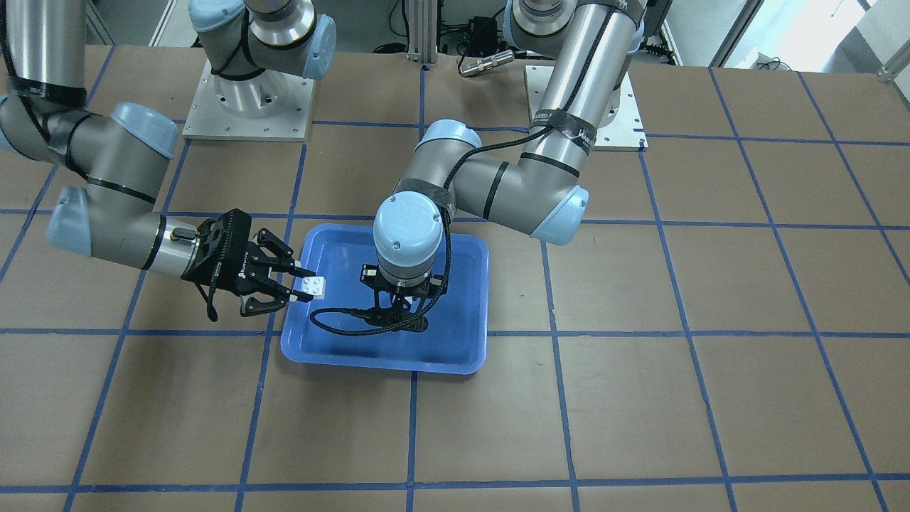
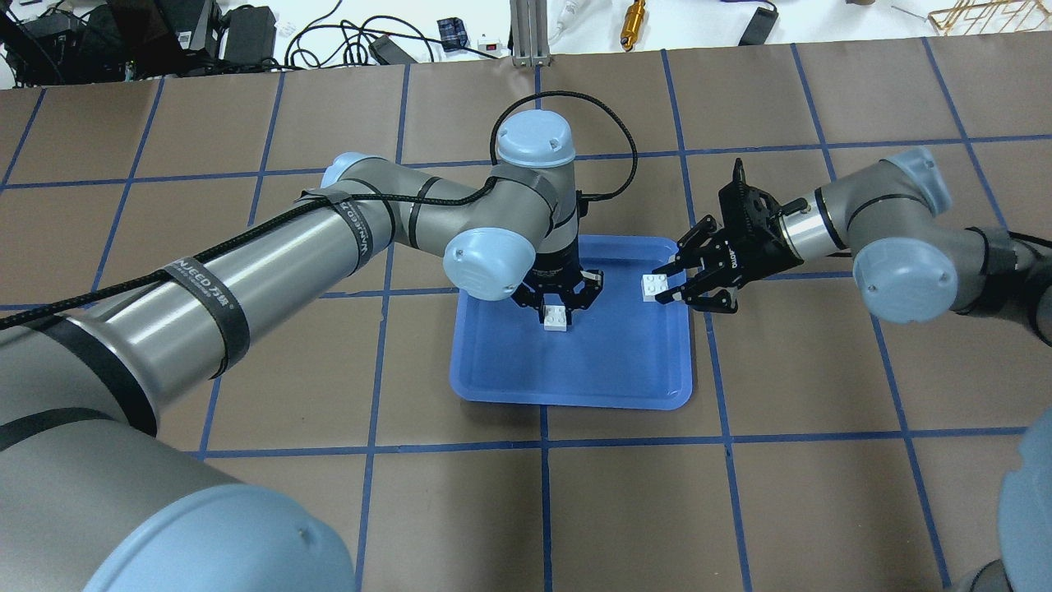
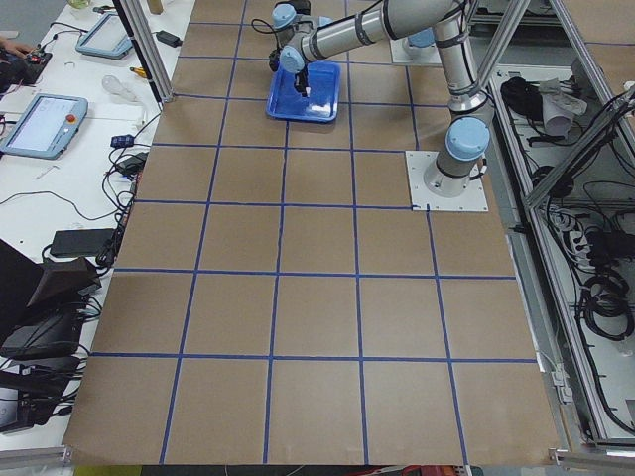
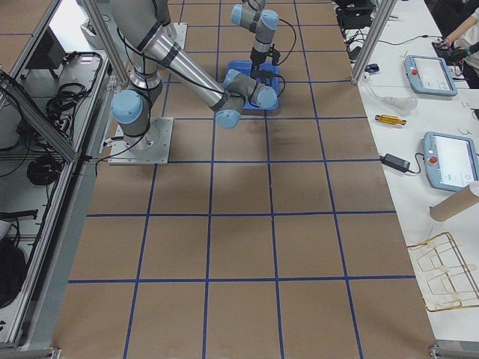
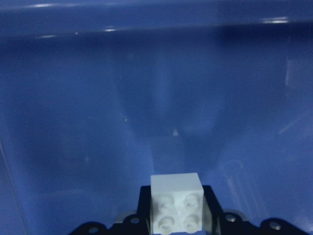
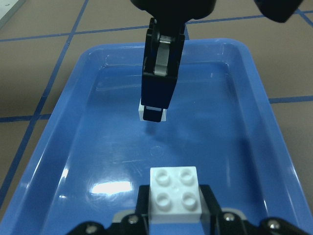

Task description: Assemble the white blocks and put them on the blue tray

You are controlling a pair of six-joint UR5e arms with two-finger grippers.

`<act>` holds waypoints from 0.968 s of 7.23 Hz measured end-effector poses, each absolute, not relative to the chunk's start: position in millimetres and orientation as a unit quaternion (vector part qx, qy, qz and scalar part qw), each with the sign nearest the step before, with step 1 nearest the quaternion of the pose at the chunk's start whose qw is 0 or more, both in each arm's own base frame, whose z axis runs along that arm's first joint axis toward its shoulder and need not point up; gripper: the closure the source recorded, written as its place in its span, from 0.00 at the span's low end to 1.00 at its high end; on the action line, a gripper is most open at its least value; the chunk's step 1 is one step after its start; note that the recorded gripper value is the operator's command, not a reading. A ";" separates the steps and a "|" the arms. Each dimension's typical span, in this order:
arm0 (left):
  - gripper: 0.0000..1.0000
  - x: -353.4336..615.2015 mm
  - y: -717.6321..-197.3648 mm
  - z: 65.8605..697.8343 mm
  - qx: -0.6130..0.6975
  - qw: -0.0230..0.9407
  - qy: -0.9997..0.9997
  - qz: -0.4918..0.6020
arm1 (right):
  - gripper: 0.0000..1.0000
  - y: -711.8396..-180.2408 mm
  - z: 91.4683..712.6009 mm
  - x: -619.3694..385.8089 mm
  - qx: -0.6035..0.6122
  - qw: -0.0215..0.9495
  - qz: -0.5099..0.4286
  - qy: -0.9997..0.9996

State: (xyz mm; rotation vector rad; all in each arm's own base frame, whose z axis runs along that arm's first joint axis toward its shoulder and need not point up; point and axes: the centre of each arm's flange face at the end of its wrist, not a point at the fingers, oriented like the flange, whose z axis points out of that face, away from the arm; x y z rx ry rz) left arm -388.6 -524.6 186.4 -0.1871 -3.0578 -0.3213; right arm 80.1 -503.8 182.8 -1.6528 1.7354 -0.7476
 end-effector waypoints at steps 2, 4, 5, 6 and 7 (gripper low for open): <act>0.12 -387.8 -522.7 183.2 -0.057 0.029 -0.992 -0.108 | 1.00 -492.4 167.0 98.9 -0.626 0.304 -0.292 0.656; 0.00 -387.7 -522.3 184.2 -0.053 0.029 -0.992 -0.107 | 1.00 -493.6 150.8 113.7 -0.625 0.304 -0.296 0.655; 0.00 -387.6 -522.2 186.0 -0.050 0.029 -0.993 -0.106 | 1.00 -493.3 147.4 121.6 -0.619 0.300 -0.296 0.663; 0.00 -387.5 -522.1 189.9 -0.047 0.030 -0.993 -0.103 | 1.00 -490.6 145.3 130.7 -0.615 0.296 -0.297 0.668; 0.00 -386.8 -522.7 197.1 -0.047 0.031 -0.994 -0.098 | 1.00 -487.9 143.4 136.9 -0.614 0.294 -0.297 0.669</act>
